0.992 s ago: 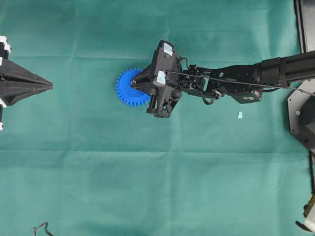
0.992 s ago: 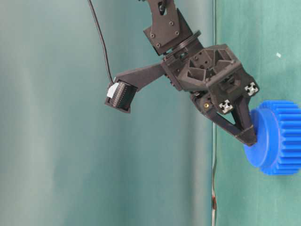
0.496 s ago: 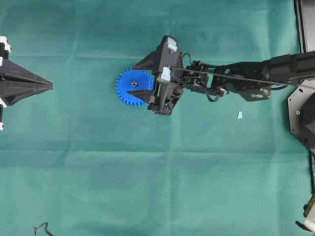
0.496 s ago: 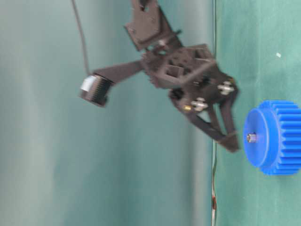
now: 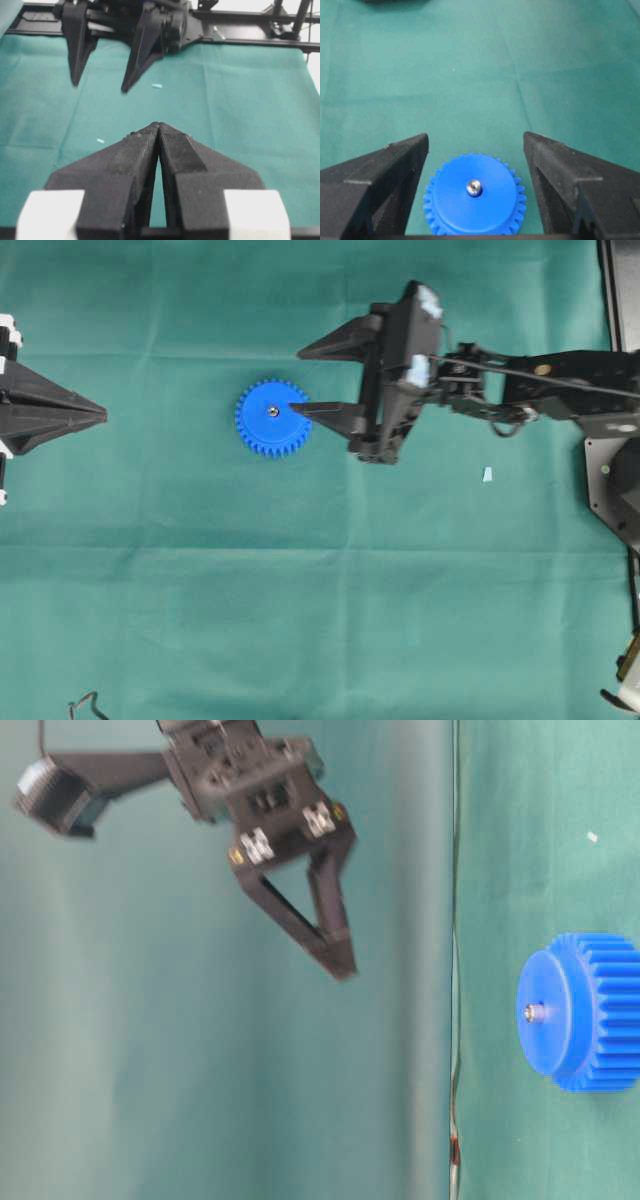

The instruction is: Insert the shaft into the center hole of the gear.

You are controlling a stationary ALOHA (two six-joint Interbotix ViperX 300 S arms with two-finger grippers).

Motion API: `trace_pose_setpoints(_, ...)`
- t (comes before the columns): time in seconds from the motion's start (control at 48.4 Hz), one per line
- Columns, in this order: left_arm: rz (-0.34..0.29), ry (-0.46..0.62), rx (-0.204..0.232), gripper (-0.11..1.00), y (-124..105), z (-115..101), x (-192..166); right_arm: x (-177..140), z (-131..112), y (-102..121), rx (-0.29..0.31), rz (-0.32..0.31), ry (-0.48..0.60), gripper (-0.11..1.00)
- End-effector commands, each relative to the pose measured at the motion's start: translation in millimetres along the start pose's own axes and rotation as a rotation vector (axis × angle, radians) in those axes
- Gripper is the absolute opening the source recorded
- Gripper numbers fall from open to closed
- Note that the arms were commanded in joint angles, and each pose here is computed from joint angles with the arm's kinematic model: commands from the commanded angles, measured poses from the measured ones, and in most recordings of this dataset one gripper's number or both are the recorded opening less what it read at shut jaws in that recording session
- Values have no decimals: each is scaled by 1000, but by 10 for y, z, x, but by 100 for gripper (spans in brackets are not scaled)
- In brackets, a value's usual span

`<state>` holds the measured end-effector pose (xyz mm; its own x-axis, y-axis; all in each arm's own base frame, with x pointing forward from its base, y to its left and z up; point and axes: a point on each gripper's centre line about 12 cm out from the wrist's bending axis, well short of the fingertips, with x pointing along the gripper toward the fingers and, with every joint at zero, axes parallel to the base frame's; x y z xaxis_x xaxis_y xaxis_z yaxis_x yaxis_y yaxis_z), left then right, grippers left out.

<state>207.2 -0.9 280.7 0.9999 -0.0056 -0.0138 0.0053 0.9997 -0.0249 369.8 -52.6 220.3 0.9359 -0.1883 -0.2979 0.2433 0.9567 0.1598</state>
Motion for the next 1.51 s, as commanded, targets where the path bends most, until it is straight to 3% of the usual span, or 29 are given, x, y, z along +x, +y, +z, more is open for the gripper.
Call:
trace_pose_setpoints(0.0, -3, -28, 2, 0, -7, 102, 21, -166, 164, 13, 0, 9, -59, 79)
trace_pose_setpoints(0.62, -3, -18, 3, 0, -6, 88, 18, -1020, 83, -68, 6, 28, -146, 79)
trace_pose_setpoints(1.488, -2, -18, 0, 0, -6, 89, 15, -1070, 21, -83, 2, 27, -139, 78)
